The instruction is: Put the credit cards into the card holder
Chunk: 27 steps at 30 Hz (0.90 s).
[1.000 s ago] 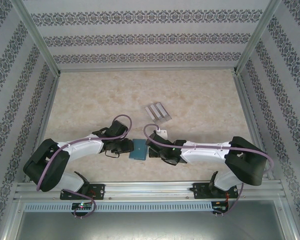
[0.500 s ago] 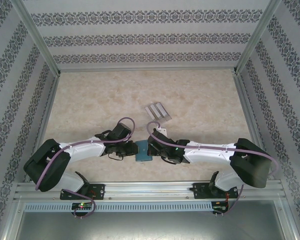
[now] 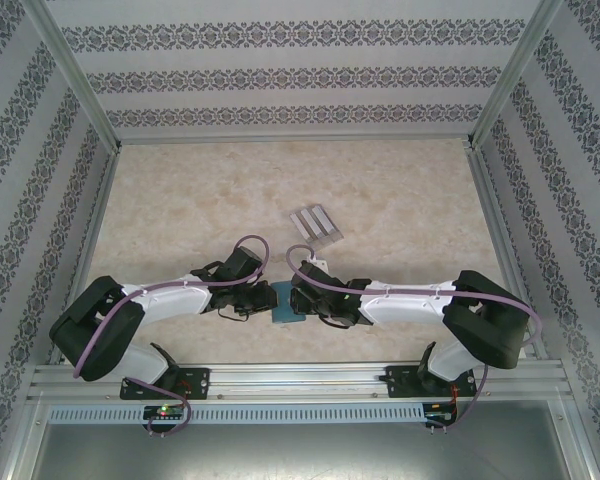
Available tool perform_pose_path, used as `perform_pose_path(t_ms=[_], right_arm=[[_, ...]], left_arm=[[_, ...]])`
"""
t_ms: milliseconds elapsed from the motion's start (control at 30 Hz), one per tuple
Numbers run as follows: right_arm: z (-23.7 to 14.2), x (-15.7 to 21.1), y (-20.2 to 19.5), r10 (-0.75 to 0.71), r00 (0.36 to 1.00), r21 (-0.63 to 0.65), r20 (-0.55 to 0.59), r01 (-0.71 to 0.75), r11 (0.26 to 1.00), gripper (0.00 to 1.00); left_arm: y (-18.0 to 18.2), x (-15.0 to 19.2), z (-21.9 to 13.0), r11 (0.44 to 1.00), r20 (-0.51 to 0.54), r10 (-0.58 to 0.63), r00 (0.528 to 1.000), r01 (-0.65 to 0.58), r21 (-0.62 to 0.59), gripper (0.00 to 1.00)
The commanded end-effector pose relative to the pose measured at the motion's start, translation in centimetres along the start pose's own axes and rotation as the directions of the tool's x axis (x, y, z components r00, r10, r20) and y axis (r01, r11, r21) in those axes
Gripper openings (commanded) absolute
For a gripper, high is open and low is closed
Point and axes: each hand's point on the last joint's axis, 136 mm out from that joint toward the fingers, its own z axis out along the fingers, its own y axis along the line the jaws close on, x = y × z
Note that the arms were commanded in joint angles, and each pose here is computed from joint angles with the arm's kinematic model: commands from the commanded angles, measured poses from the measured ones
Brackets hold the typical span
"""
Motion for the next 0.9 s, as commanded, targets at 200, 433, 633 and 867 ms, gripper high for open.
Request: perform_pose_path(t_ms=[200, 433, 633, 867], right_arm=[[-0.7, -0.4, 0.2, 0.005, 1.000, -0.010, 0.012, -0.005, 1.000, 0.27], [-1.2, -0.5, -0.3, 0.011, 1.000, -0.005, 0.026, -0.011, 1.000, 0.25], [-1.2, -0.2, -0.8, 0.019, 0.999, 0.000, 0.028, -0.019, 1.000, 0.18], [-1.1, -0.1, -0.8, -0.002, 1.000, 0.004, 0.024, 0.002, 1.000, 0.20]], left_arm=[[1.3, 1.0, 0.8, 0.998, -0.038, -0.016, 0.999, 0.014, -0.053, 0.20], [1.7, 1.2, 1.0, 0.998, -0.044, -0.022, 0.999, 0.019, -0.060, 0.20], [1.8, 1.3, 1.1, 0.998, -0.046, -0.022, 0.999, 0.019, -0.063, 0.19], [1.9, 1.3, 1.1, 0.997, -0.047, -0.023, 0.999, 0.020, -0.069, 0.20]])
